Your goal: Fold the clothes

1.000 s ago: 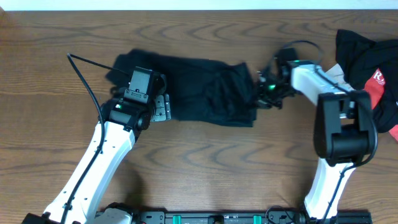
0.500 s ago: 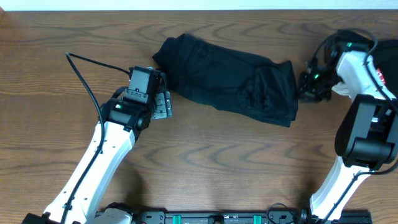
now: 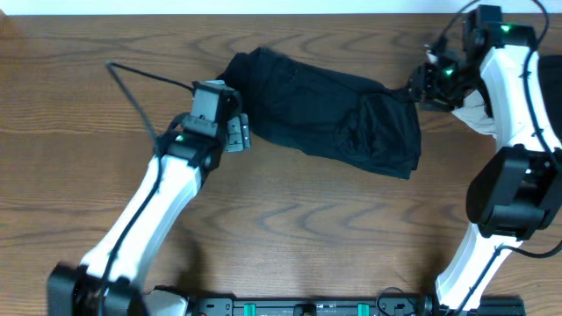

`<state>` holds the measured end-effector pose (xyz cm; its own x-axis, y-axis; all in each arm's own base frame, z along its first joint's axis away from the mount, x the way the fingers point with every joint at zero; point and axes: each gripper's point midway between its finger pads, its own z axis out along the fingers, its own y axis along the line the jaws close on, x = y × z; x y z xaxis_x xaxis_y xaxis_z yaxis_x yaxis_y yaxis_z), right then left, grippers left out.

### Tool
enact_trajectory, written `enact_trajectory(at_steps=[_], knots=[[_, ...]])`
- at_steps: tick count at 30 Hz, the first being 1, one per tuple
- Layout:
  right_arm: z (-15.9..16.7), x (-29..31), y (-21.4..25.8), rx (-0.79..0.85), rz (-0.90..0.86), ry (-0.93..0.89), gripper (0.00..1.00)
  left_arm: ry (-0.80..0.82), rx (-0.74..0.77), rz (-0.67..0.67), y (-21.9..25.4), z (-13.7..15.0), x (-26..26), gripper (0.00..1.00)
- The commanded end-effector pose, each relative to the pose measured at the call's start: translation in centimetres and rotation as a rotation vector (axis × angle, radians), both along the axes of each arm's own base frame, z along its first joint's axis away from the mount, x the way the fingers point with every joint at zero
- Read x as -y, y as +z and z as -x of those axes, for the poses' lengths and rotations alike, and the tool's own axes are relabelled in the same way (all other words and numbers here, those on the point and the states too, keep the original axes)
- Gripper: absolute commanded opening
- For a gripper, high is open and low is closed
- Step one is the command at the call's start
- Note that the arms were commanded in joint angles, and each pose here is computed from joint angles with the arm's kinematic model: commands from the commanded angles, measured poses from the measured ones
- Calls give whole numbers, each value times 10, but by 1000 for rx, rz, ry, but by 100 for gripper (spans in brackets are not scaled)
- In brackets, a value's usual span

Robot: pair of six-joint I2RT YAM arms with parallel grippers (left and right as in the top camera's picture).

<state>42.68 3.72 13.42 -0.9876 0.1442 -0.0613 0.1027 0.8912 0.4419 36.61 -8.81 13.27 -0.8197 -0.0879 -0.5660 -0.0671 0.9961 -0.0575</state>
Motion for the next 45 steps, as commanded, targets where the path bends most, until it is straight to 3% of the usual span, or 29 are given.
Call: enact_trajectory(at_steps=[1, 4, 9, 20, 38, 41, 45], knots=[[4, -43, 16, 44, -103, 103, 35, -14, -83, -40, -39, -3, -1, 82], [7, -57, 11, 32, -56, 127, 18, -9, -110, -45, -58, -9, 1, 82], [7, -67, -5, 4, 50, 91, 1, -9, -84, -39, -70, -24, 5, 82], [33, -109, -48, -50, 53, 182, 7, -46, 148, -19, -44, -76, 11, 82], [44, -115, -57, -81, 56, 201, 8, -117, 35, 192, -113, -89, 16, 83], [44, -115, -57, -81, 56, 202, 8, -151, 9, 238, -119, -84, 26, 76], [44, -115, -57, -82, 56, 202, 8, -155, 4, 245, -120, -83, 27, 51]])
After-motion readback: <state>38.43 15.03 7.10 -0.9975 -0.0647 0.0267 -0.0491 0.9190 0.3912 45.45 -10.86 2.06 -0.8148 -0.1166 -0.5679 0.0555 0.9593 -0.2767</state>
